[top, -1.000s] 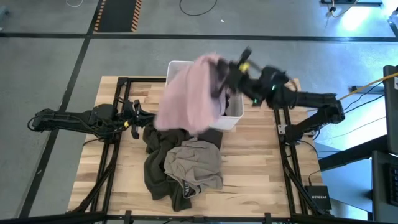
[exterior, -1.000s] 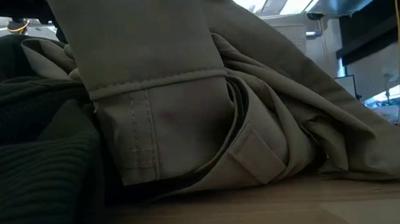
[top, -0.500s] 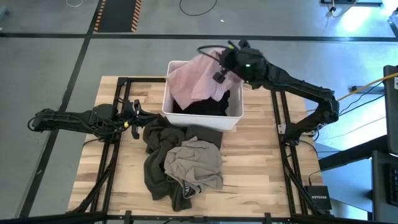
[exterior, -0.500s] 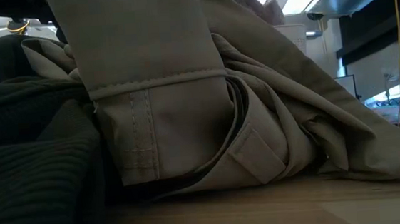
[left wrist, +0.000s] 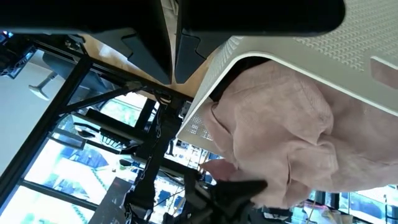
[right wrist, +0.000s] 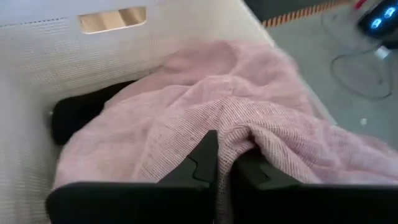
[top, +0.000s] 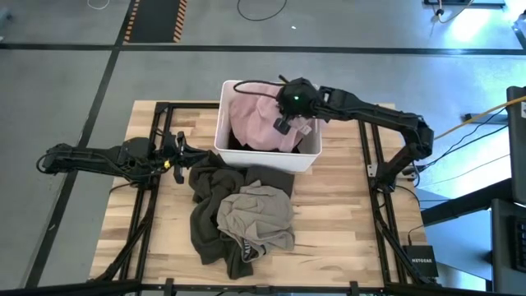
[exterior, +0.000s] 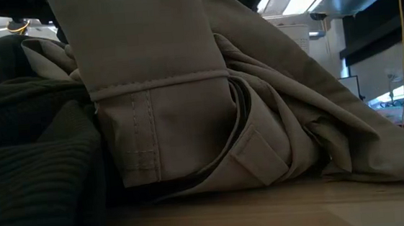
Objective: Sort clothes
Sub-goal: Put the pink polo shirt into the white laundry bin
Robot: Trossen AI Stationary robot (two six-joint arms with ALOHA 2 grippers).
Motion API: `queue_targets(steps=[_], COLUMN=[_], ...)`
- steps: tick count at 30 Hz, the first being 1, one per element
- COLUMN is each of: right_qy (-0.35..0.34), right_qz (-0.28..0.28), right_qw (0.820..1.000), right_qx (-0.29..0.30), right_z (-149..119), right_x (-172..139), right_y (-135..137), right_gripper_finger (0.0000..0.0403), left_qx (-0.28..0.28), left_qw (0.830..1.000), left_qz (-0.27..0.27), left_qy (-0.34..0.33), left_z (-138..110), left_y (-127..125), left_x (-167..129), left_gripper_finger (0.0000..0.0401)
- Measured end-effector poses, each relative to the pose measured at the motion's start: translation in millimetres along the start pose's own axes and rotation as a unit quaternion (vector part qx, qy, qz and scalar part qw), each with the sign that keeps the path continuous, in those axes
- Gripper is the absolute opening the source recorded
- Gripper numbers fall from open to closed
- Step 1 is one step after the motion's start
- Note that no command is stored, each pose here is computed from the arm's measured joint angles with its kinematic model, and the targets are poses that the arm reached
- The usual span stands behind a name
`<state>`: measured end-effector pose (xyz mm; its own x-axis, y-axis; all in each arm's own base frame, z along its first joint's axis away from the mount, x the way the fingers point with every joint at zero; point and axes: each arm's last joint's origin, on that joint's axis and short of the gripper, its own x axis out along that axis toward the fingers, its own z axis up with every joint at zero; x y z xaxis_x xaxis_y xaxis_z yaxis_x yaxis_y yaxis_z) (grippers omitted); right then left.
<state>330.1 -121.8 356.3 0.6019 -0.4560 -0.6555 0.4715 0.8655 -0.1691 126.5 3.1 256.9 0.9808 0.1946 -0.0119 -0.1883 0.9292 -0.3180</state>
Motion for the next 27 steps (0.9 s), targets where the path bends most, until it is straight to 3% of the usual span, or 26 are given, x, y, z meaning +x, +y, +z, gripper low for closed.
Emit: queue_targets(steps=[4,9,16,22,27], right_qy=[0.014,0.017,0.004,-0.036,-0.050], right_qz=[0.024,0.026,0.033,0.067,0.054], right_qw=[0.999,0.999,0.999,0.997,0.996], right_qx=[0.016,0.015,-0.004,-0.027,-0.046], right_z=[-2.3,-0.4,28.6,48.9,52.0], right_x=[11.6,11.3,-37.1,-87.7,-110.4], right_y=[4.4,4.4,1.7,20.1,34.4], right_gripper_finger=[0.0062,0.0131,0.0222,0.0245,0.0245], left_qx=[0.000,0.004,0.008,0.008,0.008], left_qw=[1.000,1.000,1.000,1.000,1.000], left_qz=[0.000,0.000,0.000,0.000,0.000], left_qy=[0.000,0.000,0.000,0.000,0.000], left_z=[0.0,0.0,0.0,0.0,0.0], left_y=[0.0,0.0,-0.1,-0.1,0.0], left_x=[0.0,0.0,0.0,0.0,0.0], left_gripper_finger=[0.0015,0.0015,0.0015,0.0015,0.0015])
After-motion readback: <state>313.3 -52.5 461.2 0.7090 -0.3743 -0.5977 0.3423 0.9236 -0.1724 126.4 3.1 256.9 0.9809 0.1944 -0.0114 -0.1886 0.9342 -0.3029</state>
